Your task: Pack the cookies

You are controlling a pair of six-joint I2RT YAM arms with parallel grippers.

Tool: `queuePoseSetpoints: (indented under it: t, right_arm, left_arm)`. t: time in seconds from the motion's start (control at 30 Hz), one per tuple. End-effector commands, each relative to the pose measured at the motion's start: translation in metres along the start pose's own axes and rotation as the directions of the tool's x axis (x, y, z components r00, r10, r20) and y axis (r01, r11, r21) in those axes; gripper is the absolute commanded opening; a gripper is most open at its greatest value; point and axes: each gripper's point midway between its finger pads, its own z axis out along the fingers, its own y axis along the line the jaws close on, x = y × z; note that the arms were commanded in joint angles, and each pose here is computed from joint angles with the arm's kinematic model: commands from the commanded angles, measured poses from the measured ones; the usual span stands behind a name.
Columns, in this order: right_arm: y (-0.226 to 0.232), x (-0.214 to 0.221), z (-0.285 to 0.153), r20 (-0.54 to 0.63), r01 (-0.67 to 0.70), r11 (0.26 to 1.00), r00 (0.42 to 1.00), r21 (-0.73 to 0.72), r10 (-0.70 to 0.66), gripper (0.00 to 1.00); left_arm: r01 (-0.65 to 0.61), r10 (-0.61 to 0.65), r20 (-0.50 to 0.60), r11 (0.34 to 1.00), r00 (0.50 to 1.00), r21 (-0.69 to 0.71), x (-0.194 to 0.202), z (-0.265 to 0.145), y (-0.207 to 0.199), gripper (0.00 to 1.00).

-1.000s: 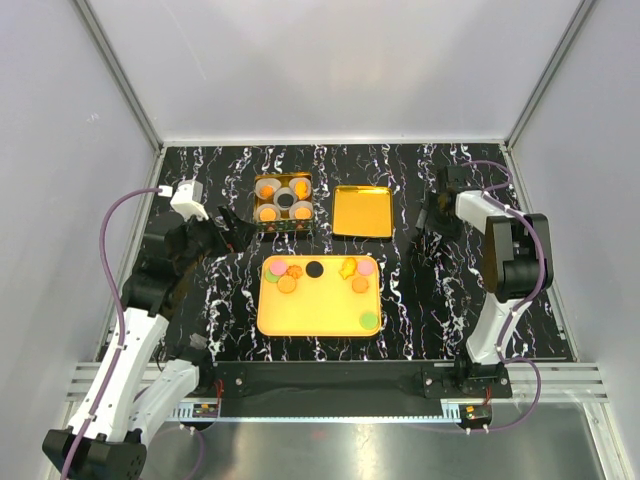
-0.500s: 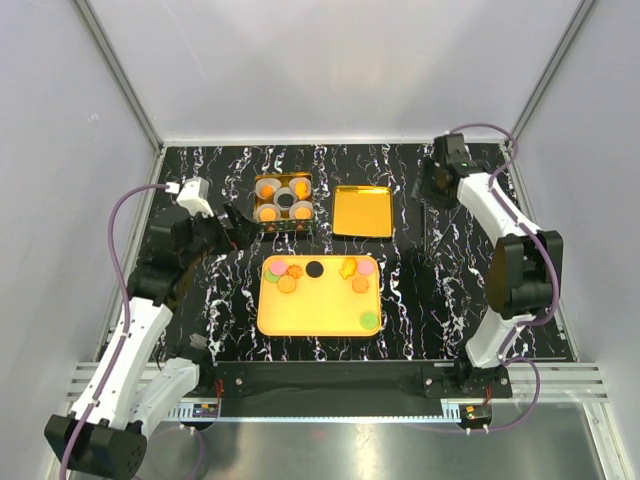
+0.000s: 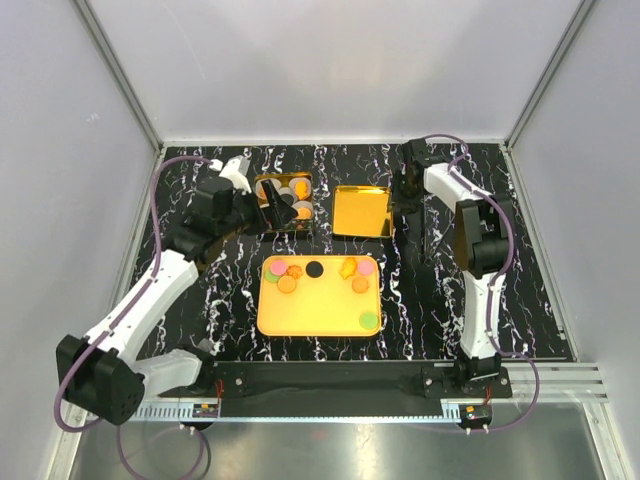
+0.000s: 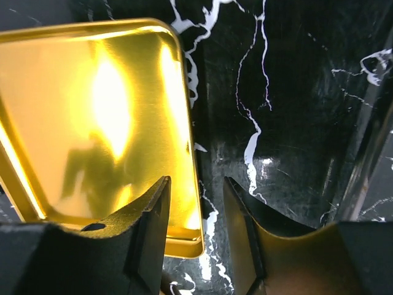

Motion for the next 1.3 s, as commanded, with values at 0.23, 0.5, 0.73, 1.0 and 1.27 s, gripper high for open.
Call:
queuePoseSetpoints:
  t: [0.23, 0.5, 0.73, 1.0, 1.27]
  right_arm:
    - [0.007, -0.013, 0.013, 0.015, 0.015, 0.999, 1.0, -0.028, -0.015, 0.38]
    - [0.002, -0.003, 0.029, -0.021, 0.022, 1.0, 1.0, -0.012, -0.022, 0.3]
    - [0.017, -0.008, 0.012, -0.003, 0.023, 0.996, 1.0, -0.083, -0.023, 0.01]
    - [0.03, -0.038, -0.039, 0.081, -0.003, 0.989, 0.997, -0.147, 0.015, 0.0]
    - [0.055, -0.048, -0.097, 0.155, 0.005, 0.964, 0.987, -0.266, 0.037, 0.0]
  left_arm:
    - [0.02, -0.022, 0.042, 0.998, 0.999, 0.067, -0.024, 0.039, -0.026, 0.99]
    - [0.016, -0.017, 0.009, 0.999, 1.0, 0.052, -0.02, 0.063, -0.02, 0.99]
    - [0.029, -0.028, -0.024, 0.998, 0.999, 0.054, -0.019, 0.082, -0.02, 0.99]
    - [0.039, -0.038, -0.033, 0.998, 0.999, 0.046, -0.053, 0.105, -0.012, 0.99]
    - [0.06, -0.052, -0.107, 0.995, 0.993, 0.081, -0.058, 0.12, 0.003, 0.99]
